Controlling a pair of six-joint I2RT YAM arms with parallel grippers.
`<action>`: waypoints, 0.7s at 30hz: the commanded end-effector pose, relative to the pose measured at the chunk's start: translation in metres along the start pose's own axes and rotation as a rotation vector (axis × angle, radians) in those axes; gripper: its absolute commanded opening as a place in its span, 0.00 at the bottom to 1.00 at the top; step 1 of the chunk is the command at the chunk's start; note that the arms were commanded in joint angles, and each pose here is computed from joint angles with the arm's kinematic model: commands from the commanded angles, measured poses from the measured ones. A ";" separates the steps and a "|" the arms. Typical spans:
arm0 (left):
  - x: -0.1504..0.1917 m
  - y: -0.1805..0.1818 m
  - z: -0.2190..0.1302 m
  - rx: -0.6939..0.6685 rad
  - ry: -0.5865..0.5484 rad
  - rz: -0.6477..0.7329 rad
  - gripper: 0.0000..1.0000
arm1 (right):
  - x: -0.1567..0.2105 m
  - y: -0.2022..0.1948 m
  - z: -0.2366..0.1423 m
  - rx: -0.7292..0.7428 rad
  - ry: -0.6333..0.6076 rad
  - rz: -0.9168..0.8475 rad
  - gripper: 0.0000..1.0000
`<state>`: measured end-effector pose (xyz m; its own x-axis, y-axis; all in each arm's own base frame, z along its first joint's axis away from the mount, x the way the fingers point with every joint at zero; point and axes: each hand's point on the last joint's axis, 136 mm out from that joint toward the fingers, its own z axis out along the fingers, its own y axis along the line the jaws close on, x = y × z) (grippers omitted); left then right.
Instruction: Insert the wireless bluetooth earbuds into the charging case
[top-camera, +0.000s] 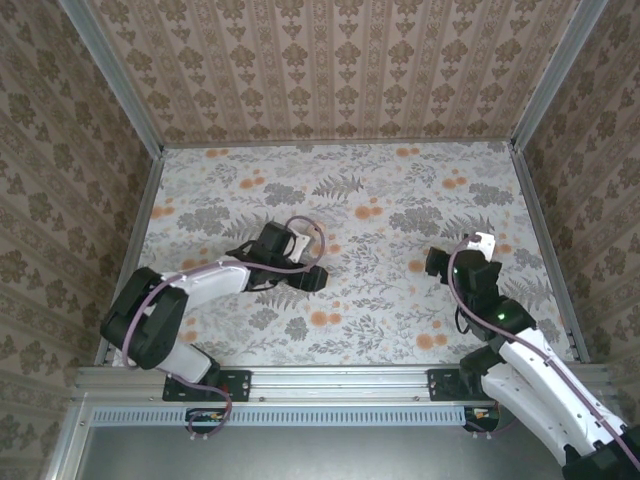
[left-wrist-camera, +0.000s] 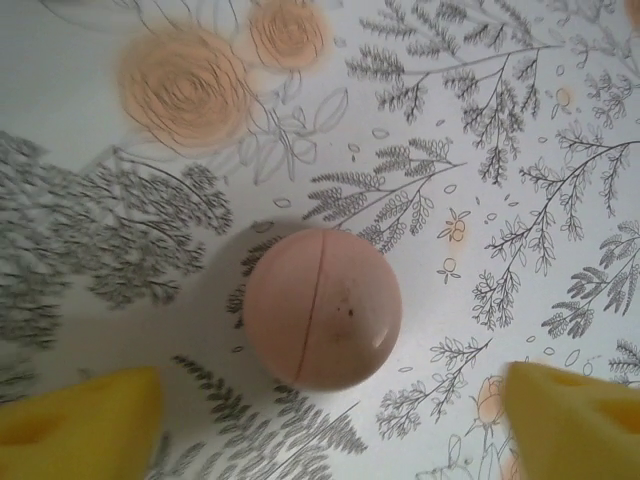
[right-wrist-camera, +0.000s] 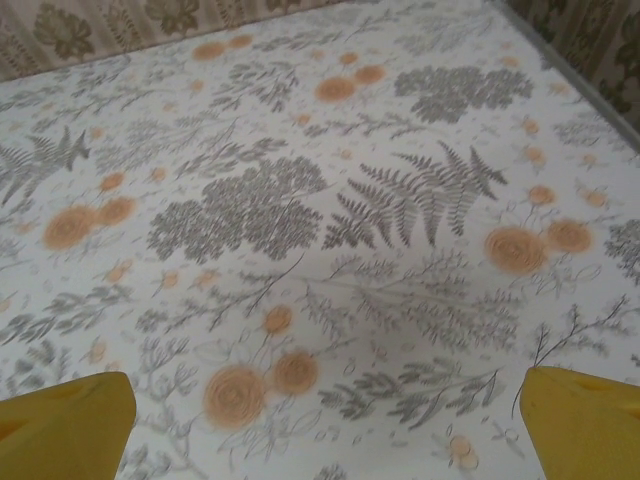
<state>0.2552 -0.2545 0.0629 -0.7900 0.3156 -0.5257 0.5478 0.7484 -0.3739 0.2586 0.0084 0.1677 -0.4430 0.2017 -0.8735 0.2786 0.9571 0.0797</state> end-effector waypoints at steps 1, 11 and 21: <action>-0.018 0.020 -0.030 -0.094 -0.041 0.038 1.00 | -0.023 -0.002 0.011 0.040 -0.121 -0.090 1.00; -0.081 0.118 -0.132 -0.453 -0.368 0.052 1.00 | -0.023 -0.033 0.045 0.093 -0.183 -0.064 1.00; -0.063 0.201 -0.164 -0.794 -0.525 0.016 1.00 | -0.012 -0.028 0.078 0.059 -0.170 -0.079 1.00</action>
<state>0.3578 -0.0548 0.1392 -0.5242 0.1794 -0.8325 0.1759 0.9793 0.1003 0.3095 -0.0422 0.1293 -0.3767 0.0996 -0.9210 0.3366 0.9409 -0.0359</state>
